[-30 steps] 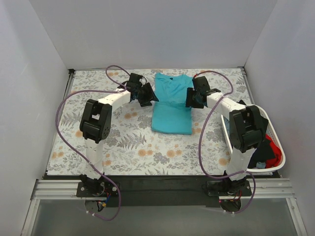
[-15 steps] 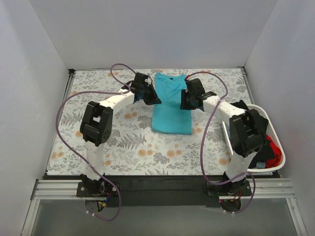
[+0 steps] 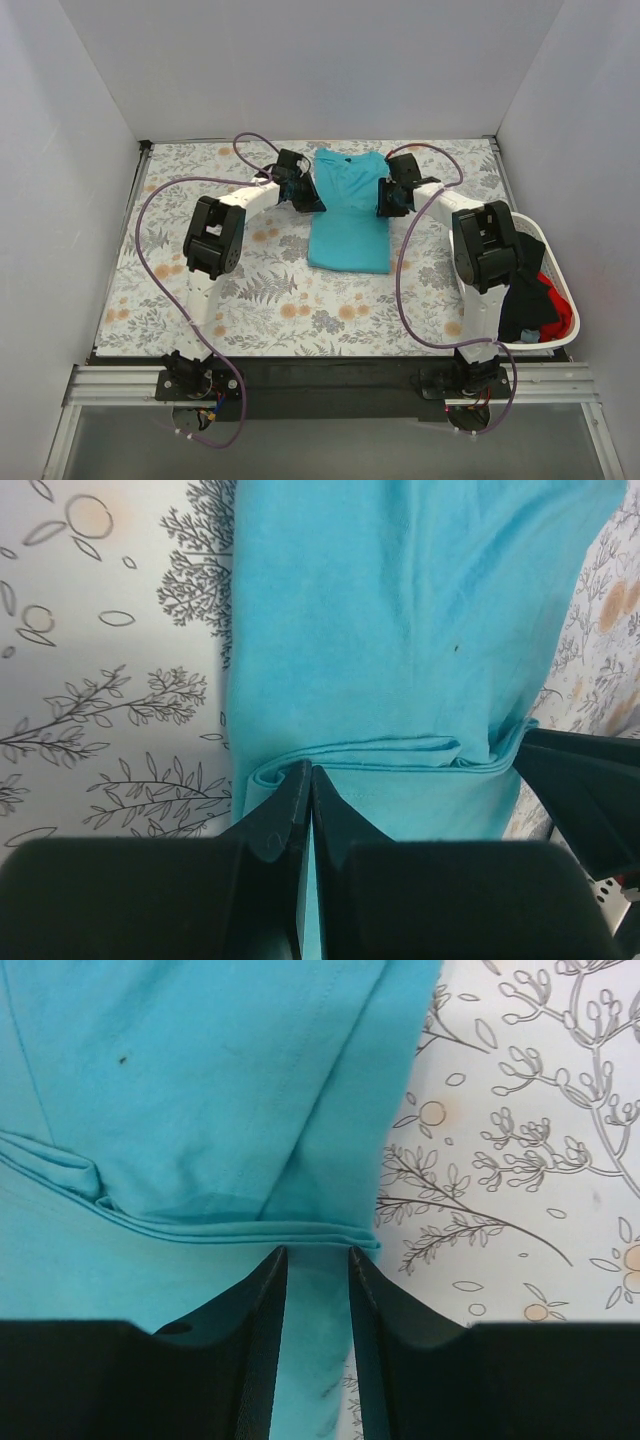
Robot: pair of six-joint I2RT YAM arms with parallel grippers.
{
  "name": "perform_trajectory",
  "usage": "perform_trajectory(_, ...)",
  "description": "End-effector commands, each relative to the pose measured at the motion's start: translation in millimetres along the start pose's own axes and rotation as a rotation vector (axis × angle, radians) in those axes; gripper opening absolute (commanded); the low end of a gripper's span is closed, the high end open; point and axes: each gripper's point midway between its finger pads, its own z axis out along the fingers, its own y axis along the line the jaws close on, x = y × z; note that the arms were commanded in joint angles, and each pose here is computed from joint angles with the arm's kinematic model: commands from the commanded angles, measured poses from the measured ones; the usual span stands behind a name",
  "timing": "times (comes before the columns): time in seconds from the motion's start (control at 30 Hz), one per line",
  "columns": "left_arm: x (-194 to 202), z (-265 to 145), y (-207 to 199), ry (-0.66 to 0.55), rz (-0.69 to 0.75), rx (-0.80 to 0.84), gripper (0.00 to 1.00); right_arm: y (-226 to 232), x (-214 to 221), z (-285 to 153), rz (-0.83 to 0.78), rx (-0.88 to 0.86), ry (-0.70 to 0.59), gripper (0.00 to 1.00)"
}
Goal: Fold and stack the t-shirts
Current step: Fold the tshirt
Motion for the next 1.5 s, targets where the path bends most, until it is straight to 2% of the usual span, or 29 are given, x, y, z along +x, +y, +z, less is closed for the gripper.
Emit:
perform_trajectory(0.0, -11, -3, 6, -0.022, 0.023, -0.033, 0.0, 4, -15, 3, 0.001, -0.034, -0.029, 0.37)
perform_trajectory(0.4, -5, -6, 21, -0.024, 0.013, -0.077, 0.0, -14, 16, 23, 0.024, 0.01, 0.057, 0.35)
perform_trajectory(0.5, -15, -14, 12, -0.036, 0.036, -0.039, 0.0, -15, 10, 18, 0.027, 0.011, 0.048, 0.34)
perform_trajectory(0.6, -43, -34, -14, -0.091, 0.082, 0.043, 0.12, -8, -19, 0, 0.017, 0.004, -0.008, 0.36)
perform_trajectory(0.63, -53, -48, -26, -0.119, 0.094, 0.067, 0.21, -7, -31, -11, 0.013, 0.003, -0.035, 0.4)
perform_trajectory(0.67, -61, -58, -35, -0.142, 0.103, 0.088, 0.25, -6, -37, -18, 0.01, 0.01, -0.045, 0.42)
perform_trajectory(0.77, -66, -88, -57, -0.18, 0.118, 0.139, 0.34, 3, -62, -45, 0.014, -0.015, -0.105, 0.52)
perform_trajectory(0.8, -65, -98, -65, -0.182, 0.103, 0.161, 0.34, 10, -63, -51, 0.015, -0.046, -0.105, 0.54)
perform_trajectory(0.87, -59, -120, -77, -0.188, 0.09, 0.203, 0.34, 23, -59, -67, 0.037, -0.118, -0.098, 0.56)
perform_trajectory(0.9, -39, -116, -70, -0.141, 0.058, 0.2, 0.33, 25, -54, -71, 0.049, -0.135, -0.089, 0.56)
perform_trajectory(0.97, -25, -124, -74, -0.135, 0.049, 0.214, 0.28, 34, -33, -80, 0.072, -0.186, -0.056, 0.52)
perform_trajectory(1.1, 25, -135, -56, -0.076, -0.013, 0.21, 0.15, 53, 2, -95, 0.101, -0.298, -0.042, 0.49)
perform_trajectory(1.2, 47, -134, -51, -0.051, -0.032, 0.223, 0.14, 57, 37, -101, 0.123, -0.341, -0.003, 0.47)
perform_trajectory(1.27, 64, -129, -37, -0.031, -0.052, 0.206, 0.14, 63, 45, -107, 0.118, -0.376, -0.01, 0.47)
perform_trajectory(1.47, 100, -116, 0, 0.032, -0.105, 0.133, 0.1, 43, 96, -97, 0.135, -0.321, 0.061, 0.46)
